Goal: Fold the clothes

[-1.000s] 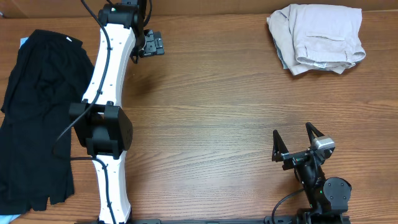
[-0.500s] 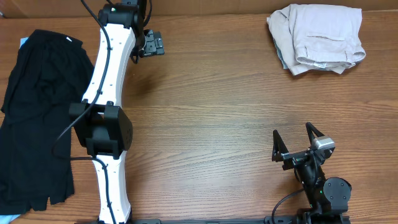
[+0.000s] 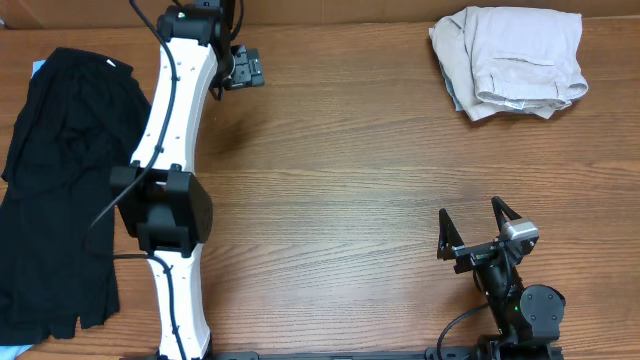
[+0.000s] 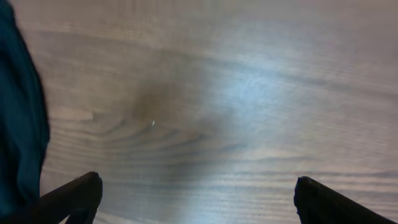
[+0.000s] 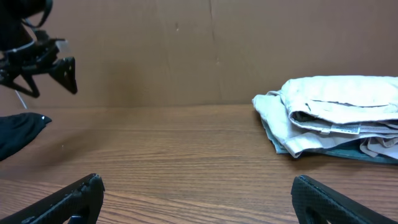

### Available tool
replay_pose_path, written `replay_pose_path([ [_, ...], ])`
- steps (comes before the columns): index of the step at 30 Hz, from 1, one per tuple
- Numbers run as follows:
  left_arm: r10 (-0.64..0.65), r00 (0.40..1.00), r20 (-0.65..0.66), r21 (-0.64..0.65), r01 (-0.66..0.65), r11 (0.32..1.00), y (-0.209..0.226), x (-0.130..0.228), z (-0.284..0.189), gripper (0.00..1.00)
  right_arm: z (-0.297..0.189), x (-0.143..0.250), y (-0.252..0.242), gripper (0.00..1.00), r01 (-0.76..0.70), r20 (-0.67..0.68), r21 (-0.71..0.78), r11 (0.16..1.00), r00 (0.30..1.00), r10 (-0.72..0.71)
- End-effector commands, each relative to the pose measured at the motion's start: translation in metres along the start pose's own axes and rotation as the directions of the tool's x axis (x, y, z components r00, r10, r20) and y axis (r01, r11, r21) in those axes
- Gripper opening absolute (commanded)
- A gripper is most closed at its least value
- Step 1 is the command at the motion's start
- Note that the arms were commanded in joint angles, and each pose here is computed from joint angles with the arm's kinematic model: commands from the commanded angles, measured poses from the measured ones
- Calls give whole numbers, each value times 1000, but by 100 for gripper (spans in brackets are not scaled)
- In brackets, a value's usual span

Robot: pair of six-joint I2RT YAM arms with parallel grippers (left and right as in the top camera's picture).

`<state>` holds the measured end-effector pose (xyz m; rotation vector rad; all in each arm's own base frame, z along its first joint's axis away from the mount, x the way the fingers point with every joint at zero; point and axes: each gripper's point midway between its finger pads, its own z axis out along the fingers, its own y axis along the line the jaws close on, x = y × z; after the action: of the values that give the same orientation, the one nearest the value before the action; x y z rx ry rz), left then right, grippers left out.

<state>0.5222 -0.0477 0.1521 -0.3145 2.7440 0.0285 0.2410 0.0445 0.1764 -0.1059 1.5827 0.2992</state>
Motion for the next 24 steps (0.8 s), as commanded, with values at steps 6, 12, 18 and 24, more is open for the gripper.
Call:
replay_pose_path([
  [6,-66,946,318,140,22,990,-4,-34,-92,100,0,1,2,100,-2,8,-8,1000,1000,2],
  [12,-93,903,419,180,18,983,9,-5,-111,100,0,1,2,100,-2,8,-8,1000,1000,2],
  [18,-134,862,490,198,40,979,41,44,-121,100,0,1,2,100,-2,8,-8,1000,1000,2],
  [24,-197,793,576,229,75,971,75,98,-128,100,0,1,2,100,-2,8,-8,1000,1000,2],
])
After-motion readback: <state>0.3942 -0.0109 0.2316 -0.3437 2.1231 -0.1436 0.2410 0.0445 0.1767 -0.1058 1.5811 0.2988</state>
